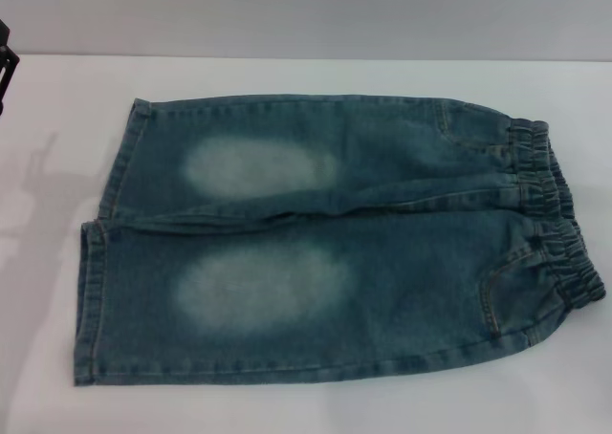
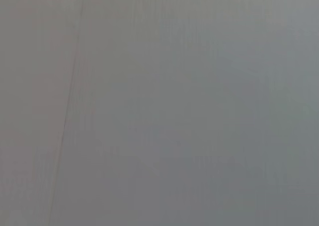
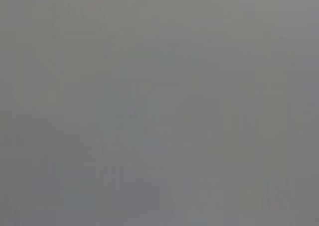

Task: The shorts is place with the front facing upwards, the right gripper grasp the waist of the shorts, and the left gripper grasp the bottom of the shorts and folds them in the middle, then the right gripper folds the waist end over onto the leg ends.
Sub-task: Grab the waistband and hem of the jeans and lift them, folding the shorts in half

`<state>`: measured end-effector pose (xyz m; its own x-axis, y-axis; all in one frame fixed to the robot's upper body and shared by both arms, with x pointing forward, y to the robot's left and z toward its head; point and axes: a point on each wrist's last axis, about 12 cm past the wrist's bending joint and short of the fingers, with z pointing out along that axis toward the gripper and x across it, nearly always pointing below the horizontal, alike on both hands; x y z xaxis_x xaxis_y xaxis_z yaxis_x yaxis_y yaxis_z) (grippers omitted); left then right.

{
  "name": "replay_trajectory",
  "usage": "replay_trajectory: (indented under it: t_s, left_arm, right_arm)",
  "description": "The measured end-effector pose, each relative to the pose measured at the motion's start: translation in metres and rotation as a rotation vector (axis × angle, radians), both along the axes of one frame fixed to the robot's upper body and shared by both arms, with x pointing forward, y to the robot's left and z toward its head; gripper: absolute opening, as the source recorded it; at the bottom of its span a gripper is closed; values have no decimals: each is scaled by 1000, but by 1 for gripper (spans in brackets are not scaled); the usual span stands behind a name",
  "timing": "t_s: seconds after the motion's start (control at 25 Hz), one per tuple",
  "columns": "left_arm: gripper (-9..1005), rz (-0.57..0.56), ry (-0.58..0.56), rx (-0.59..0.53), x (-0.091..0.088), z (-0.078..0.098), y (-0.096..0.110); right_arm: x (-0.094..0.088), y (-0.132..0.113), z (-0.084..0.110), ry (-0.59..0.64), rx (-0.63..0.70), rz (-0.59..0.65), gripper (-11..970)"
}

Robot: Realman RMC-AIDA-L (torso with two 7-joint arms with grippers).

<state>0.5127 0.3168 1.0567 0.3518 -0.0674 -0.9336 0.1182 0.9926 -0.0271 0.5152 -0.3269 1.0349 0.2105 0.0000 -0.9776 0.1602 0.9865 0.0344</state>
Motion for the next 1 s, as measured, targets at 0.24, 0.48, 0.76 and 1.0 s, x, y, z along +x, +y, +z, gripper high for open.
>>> replay_trajectory:
  t_s: [0.24,0.48,0.76,1.0]
  left_arm:
    - [852,-2,2,-2,-1,0,-1]
    - [848,-35,3,0,-1,0,-3]
    - [844,-229,33,-140,10,11,1]
    - [843,-498,173,-265,33,39,18]
  right_arm:
    - [3,1,1,4,0,4,603]
    - [4,1,1,4,0,5,604]
    - [4,1,1,6,0,5,604]
    - [2,-1,-1,17,-1,-1,604]
